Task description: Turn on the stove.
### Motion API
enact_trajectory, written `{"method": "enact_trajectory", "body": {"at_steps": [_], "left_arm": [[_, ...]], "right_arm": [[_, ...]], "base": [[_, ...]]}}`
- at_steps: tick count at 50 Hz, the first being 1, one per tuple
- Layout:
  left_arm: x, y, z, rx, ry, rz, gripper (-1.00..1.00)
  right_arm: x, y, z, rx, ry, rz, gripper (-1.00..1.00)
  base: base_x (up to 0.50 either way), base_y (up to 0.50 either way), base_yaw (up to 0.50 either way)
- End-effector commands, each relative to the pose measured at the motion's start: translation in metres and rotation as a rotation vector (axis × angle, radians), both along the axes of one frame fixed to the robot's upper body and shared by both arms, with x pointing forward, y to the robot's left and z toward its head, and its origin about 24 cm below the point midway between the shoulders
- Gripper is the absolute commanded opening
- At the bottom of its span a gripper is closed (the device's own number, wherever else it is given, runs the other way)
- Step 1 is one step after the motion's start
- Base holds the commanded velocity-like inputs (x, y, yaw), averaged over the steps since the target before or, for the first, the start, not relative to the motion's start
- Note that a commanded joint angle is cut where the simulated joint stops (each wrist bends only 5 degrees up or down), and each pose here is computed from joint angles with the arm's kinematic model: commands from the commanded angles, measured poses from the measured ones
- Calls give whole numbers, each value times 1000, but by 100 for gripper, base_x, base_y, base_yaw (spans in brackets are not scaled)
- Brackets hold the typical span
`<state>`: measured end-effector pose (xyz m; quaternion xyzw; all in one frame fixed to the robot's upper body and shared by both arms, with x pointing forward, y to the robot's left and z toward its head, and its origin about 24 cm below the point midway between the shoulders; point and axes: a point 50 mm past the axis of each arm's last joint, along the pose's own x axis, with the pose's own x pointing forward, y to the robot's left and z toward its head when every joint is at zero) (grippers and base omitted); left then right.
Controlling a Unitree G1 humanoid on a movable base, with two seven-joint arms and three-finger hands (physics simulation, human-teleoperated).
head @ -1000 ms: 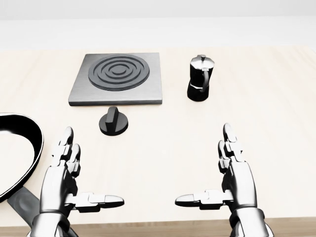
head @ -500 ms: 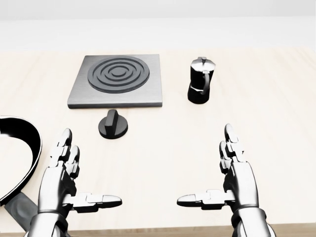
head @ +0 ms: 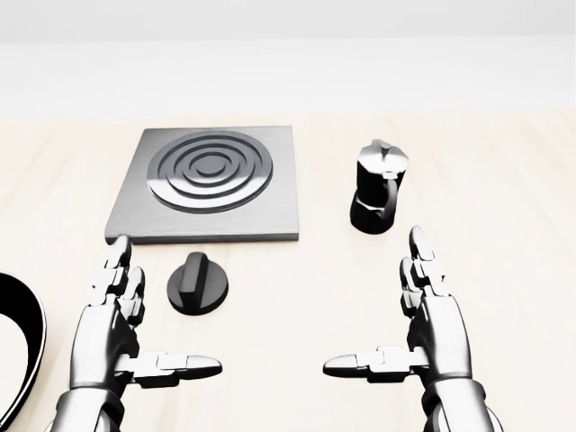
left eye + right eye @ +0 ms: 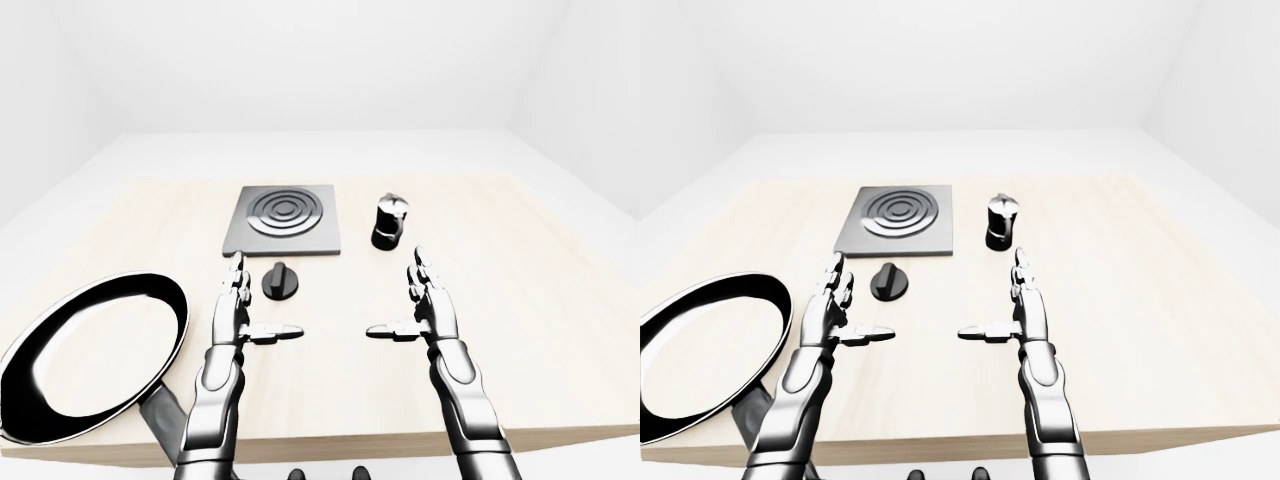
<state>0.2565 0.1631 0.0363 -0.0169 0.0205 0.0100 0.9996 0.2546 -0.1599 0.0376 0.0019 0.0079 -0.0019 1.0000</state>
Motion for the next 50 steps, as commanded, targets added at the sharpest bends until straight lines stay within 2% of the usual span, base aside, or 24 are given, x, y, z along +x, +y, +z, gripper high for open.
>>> {"method": "enact_trajectory", "body": {"at_steps": [1, 15, 30, 39, 50], "left_arm": [[1, 0, -2, 3, 4, -1, 100], [1, 0, -2, 2, 6, -1, 100], [2, 1, -4, 7, 25, 0, 100], [10, 3, -8, 15, 70, 10, 100], [15, 0, -19, 34, 125, -16, 100]], "right_arm": [[0, 0, -1, 2, 3, 0, 100], [0, 1, -1, -1, -2, 5, 100], [0, 1, -1, 2, 1, 6, 100], [-1, 1, -1, 3, 3, 7, 100], [-1, 1, -1, 3, 5, 7, 100]], "base": [[39, 0, 0], [38, 0, 0], [0, 0, 0], [0, 0, 0], [0, 0, 0]]}}
